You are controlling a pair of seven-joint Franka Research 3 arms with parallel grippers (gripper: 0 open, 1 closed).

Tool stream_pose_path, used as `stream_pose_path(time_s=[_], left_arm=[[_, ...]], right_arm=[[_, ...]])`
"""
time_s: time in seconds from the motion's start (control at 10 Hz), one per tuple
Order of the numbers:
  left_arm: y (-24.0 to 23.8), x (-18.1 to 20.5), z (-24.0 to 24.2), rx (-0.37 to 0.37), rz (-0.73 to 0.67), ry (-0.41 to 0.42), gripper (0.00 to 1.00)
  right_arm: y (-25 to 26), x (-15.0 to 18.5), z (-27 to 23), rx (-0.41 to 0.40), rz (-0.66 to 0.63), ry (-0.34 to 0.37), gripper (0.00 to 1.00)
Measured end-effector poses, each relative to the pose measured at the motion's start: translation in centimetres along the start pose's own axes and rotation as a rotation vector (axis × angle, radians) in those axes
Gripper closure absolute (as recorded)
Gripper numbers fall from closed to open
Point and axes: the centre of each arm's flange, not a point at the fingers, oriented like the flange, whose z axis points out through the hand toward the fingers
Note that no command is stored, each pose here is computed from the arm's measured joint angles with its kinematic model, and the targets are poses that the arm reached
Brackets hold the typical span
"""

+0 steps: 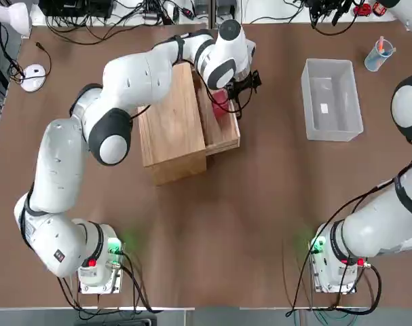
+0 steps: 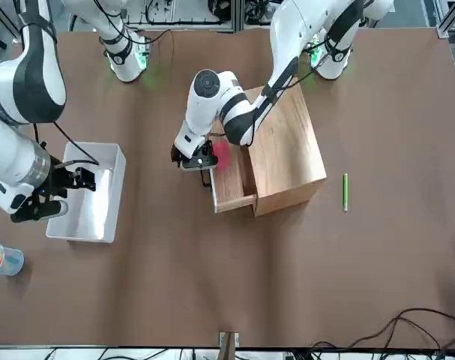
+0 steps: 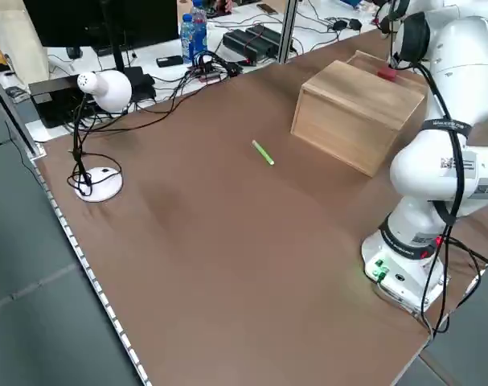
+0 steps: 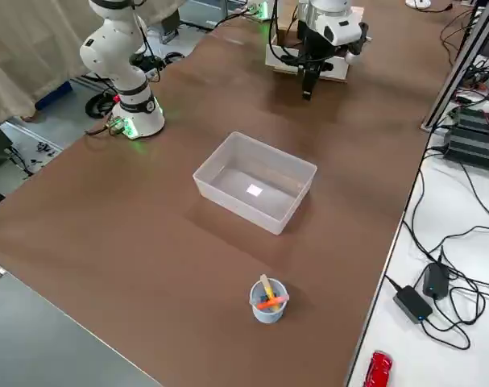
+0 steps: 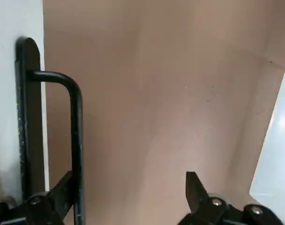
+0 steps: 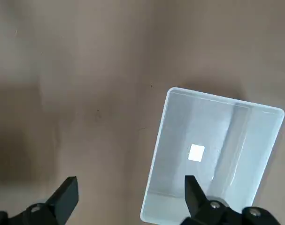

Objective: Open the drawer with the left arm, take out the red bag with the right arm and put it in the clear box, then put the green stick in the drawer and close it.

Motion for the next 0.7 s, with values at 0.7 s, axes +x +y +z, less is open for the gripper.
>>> stream_pose_path(time_s=[0.7], left_arm=[[0.38, -0.17, -0.65, 0.042, -0.071, -0.026, 0.0]], right_arm=[[0.14, -0.01, -0.01, 0.0, 0.004, 0.0, 0.0]])
